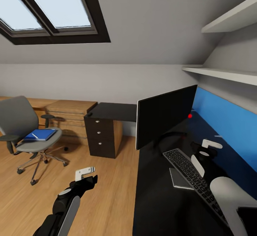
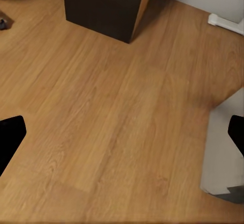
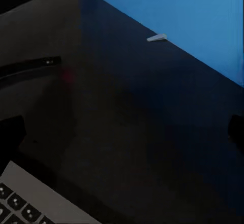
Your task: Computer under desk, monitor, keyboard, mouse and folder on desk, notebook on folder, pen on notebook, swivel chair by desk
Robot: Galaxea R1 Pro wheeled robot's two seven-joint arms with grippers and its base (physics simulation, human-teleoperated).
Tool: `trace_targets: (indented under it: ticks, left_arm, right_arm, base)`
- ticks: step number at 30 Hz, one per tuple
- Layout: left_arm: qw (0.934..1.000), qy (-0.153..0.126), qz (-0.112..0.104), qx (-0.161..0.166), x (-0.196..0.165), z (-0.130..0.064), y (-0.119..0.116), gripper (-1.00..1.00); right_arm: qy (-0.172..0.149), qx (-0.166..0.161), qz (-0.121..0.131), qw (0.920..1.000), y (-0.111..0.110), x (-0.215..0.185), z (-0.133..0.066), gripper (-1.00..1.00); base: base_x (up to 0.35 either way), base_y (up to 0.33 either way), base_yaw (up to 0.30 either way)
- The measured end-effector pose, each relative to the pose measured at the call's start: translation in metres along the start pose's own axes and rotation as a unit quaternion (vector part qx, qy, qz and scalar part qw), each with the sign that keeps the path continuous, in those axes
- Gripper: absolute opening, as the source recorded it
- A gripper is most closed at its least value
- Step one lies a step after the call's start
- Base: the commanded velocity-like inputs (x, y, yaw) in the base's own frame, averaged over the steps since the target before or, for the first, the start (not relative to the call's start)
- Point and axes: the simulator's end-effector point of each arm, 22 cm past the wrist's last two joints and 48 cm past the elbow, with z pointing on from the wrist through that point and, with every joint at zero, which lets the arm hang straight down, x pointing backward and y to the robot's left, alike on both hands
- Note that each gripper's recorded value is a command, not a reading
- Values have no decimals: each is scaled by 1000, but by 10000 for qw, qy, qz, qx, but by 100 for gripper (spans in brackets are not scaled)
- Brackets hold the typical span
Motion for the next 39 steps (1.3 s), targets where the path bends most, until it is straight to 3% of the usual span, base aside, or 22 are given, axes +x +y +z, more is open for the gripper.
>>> trace_targets:
  ticks: [7, 12, 18, 27, 32, 33, 34, 39]
  left_arm:
    - [9999, 144, 21, -26, 13, 5, 1, 100]
    - [10000, 87, 11, -4, 8, 3, 0, 100]
    - [9999, -112, -36, 54, -9, -3, -3, 100]
    - [9999, -150, -50, 49, 0, 4, 0, 100]
    - [9999, -139, -44, 51, 8, 9, 1, 100]
    - [9999, -132, -45, 48, 9, 9, 1, 100]
    - [9999, -132, -43, 49, 9, 9, 1, 100]
    - [9999, -131, -27, 42, 9, 10, 2, 100]
  right_arm:
    - [180, -60, -6, 9998, -16, 22, 11, 100]
    - [498, -188, 565, 9970, -21, 37, 15, 100]
    - [693, -231, 885, 9934, -20, 46, 16, 100]
    - [550, -342, 1001, 9929, -11, 44, 19, 100]
    - [637, -384, 1015, 9921, -9, 53, 20, 100]
    - [923, -429, 940, 9904, -5, 66, 17, 100]
    - [992, -449, 920, 9898, -3, 67, 16, 100]
    - [1083, -471, 948, 9885, -2, 67, 16, 100]
  base:
    - [133, -134, 0]
    - [24, -25, 0]
    - [5, -5, 0]
    - [0, 0, 0]
    - [0, 0, 0]
    - [0, 0, 0]
    - [0, 0, 0]
    - [23, 0, 0]
